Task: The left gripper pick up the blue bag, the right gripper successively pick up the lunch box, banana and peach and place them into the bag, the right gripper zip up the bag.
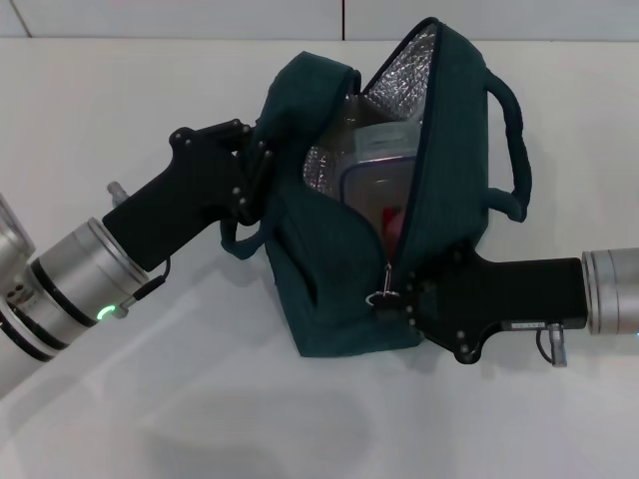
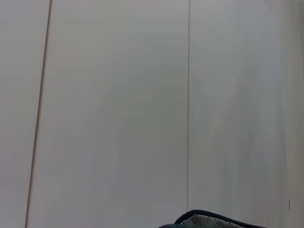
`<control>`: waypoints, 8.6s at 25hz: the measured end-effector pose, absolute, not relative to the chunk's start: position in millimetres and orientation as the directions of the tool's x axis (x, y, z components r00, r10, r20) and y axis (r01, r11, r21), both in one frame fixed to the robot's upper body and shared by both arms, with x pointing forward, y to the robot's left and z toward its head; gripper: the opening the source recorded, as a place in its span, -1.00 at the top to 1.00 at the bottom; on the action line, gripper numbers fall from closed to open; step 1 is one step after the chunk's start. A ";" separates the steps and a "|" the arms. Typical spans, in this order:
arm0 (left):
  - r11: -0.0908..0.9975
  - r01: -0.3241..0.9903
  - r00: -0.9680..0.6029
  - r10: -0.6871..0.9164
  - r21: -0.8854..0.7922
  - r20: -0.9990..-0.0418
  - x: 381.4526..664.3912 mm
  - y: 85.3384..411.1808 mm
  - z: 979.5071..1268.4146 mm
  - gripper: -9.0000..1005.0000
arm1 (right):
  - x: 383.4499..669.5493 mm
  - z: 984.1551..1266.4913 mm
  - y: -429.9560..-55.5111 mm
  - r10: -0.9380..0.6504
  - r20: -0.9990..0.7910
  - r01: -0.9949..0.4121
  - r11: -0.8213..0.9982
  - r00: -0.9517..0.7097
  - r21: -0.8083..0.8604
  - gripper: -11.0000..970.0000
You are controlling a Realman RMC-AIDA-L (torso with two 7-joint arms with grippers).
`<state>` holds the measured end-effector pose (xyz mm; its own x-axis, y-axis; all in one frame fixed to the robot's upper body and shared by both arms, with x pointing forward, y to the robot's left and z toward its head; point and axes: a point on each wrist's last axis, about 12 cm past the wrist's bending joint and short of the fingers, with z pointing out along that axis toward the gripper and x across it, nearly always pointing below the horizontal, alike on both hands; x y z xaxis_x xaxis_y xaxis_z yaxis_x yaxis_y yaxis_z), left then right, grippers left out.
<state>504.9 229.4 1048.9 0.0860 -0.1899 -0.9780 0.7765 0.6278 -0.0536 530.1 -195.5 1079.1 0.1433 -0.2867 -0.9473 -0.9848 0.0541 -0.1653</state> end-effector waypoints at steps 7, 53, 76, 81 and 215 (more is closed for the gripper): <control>0.620 0.783 0.091 -0.198 -0.052 -0.976 504.9 228.8 1050.5 0.67 | 529.6 1080.9 -196.2 -0.274 -0.951 -0.985 0.053 0.144 -0.164 0.95; 0.520 0.795 -0.153 -0.326 -0.312 -0.933 432.3 229.8 1019.8 -0.48 | 540.3 1110.4 -211.2 -0.122 -0.971 -0.968 0.119 0.205 -0.219 0.95; 0.436 0.812 -0.280 -0.293 -0.388 -0.914 454.5 213.5 1021.6 -0.26 | 542.1 1110.0 -214.8 -0.074 -0.973 -0.954 0.190 0.221 -0.231 0.95; 0.438 0.823 -0.261 -0.275 -0.362 -0.926 454.3 213.2 1021.5 -0.11 | 541.4 1109.6 -215.9 -0.067 -0.974 -0.953 0.202 0.217 -0.226 0.95; 0.491 0.834 -0.183 -0.185 -0.252 -0.966 515.5 197.0 1041.2 0.10 | 569.5 1110.7 -234.9 0.070 -0.956 -0.770 0.610 0.286 -0.186 0.94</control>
<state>515.5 197.0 1041.2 -0.1826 -0.1854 -0.9656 0.8338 0.4912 -0.2520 569.5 -234.9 1110.7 0.2856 0.0697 -0.9558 -0.7703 0.6101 -0.1857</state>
